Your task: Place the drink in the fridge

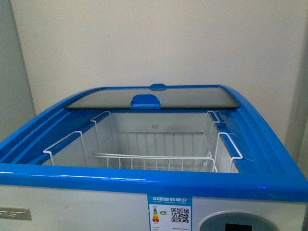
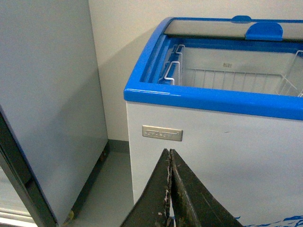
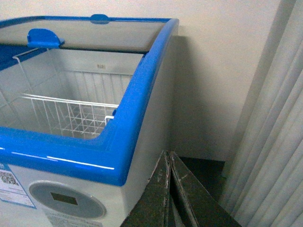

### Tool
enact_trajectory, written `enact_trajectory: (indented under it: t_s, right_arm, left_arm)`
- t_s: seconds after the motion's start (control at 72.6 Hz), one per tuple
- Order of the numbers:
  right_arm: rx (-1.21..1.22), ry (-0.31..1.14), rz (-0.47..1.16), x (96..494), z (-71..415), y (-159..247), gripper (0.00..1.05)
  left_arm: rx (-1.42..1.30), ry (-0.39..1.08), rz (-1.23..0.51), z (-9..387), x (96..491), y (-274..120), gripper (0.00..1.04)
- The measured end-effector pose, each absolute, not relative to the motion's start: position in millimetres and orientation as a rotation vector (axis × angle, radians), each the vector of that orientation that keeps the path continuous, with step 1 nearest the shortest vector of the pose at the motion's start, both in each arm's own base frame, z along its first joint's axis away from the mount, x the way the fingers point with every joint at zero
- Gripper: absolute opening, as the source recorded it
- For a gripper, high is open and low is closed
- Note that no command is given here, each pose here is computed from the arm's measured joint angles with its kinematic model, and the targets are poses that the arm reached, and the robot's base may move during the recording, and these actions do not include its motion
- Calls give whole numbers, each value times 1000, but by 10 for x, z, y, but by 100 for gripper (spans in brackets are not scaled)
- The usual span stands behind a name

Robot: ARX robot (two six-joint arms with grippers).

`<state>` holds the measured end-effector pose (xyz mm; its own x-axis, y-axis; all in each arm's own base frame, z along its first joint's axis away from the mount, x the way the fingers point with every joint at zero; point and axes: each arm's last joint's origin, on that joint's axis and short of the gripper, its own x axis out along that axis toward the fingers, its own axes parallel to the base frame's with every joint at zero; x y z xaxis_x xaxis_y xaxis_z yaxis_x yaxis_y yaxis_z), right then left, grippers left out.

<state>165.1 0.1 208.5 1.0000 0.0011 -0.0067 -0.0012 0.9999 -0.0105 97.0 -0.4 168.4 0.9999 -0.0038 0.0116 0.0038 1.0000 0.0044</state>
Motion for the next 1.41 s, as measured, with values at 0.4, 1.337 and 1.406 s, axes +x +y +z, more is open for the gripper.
enact_trajectory:
  t_s: [0.4, 1.337, 1.406]
  right_arm:
    - [-10, 0, 1, 1333, 1822, 1, 3]
    - [-10, -8, 1, 1053, 1701, 1, 3]
    - [-10, 17, 1, 998, 1665, 1, 3]
  left_arm:
    - [4, -12, -4, 1684, 970, -4, 3]
    - [4, -12, -4, 1684, 970, -4, 3]
    - [4, -11, -4, 1683, 971, -4, 3]
